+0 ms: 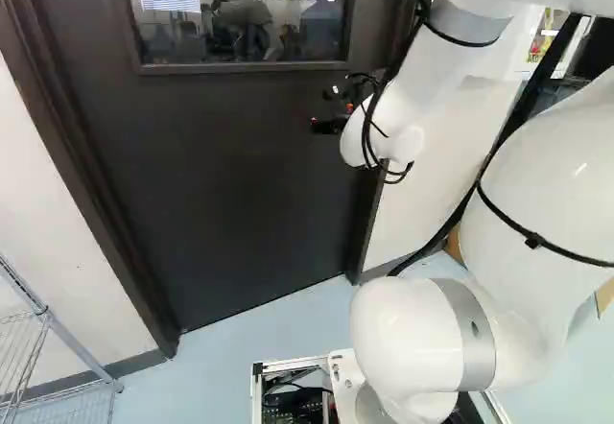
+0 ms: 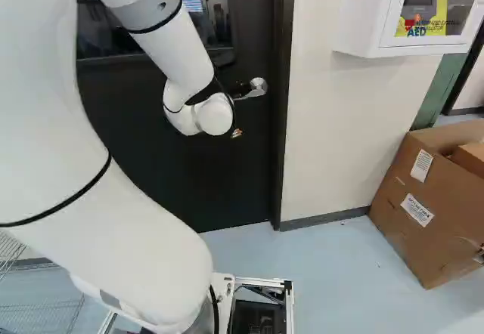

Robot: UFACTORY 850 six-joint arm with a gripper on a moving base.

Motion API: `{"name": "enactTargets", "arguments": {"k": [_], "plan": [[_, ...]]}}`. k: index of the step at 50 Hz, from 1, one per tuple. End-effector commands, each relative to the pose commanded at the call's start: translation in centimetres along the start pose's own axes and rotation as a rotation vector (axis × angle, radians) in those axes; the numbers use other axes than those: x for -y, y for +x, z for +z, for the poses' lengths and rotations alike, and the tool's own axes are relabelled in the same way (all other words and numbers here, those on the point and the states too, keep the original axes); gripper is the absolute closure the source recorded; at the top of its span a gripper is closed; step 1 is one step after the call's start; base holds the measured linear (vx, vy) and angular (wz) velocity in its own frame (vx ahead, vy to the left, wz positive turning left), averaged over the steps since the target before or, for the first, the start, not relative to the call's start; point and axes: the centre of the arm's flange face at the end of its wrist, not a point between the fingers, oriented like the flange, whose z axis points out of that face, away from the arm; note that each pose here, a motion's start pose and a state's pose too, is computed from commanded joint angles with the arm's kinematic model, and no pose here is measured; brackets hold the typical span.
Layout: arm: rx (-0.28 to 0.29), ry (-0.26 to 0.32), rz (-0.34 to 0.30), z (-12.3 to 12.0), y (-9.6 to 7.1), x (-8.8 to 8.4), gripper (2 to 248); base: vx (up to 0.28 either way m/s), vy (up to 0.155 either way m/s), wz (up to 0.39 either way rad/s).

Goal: Open the door and move inside

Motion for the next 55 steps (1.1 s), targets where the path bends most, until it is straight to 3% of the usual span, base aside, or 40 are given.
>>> {"name": "enactTargets", "arguments": {"k": [55], "plan": [[0.119,0.052,0.04,1.6,-5.3,1.8,3,0.0,0.0,0.0]]}}
